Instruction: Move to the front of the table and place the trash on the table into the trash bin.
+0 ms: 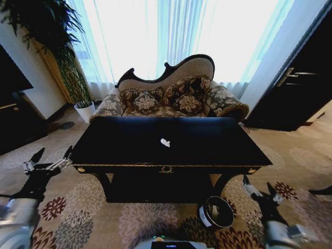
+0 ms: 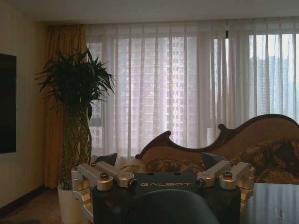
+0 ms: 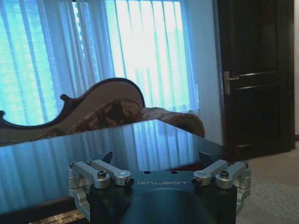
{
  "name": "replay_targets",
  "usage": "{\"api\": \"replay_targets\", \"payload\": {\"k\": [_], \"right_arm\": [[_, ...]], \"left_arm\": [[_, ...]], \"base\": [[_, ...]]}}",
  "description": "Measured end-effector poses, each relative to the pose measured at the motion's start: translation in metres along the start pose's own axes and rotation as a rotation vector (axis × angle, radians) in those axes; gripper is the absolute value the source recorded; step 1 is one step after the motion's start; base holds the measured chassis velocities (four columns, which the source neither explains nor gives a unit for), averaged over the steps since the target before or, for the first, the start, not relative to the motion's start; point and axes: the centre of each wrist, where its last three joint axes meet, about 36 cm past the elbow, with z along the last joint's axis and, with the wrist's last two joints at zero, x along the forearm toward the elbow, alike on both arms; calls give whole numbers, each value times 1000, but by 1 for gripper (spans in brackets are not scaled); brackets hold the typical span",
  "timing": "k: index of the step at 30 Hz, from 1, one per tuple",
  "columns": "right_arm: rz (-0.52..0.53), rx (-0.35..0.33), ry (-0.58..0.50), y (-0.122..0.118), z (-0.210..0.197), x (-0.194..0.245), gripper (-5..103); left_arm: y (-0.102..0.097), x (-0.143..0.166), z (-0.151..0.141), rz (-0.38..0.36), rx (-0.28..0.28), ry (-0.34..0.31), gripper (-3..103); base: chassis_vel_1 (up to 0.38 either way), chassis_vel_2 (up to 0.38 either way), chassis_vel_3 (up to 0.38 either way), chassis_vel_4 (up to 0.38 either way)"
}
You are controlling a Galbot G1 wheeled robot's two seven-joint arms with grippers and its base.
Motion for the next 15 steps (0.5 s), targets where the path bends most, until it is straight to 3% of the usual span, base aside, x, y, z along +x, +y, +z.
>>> {"api": "replay_targets", "payload": {"k": [7, 11, 15], "right_arm": [[-112, -10, 4, 31, -34, -13, 100], [-221, 43, 45, 51, -54, -32, 100], [-307, 43, 88, 68, -73, -43, 100]], "left_arm": [[0, 0, 0, 0, 0, 0, 100], [0, 0, 0, 0, 0, 0, 100], [0, 0, 0, 0, 0, 0, 100]], "base": [[0, 0, 0, 0], [0, 0, 0, 0], [0, 0, 0, 0]]}}
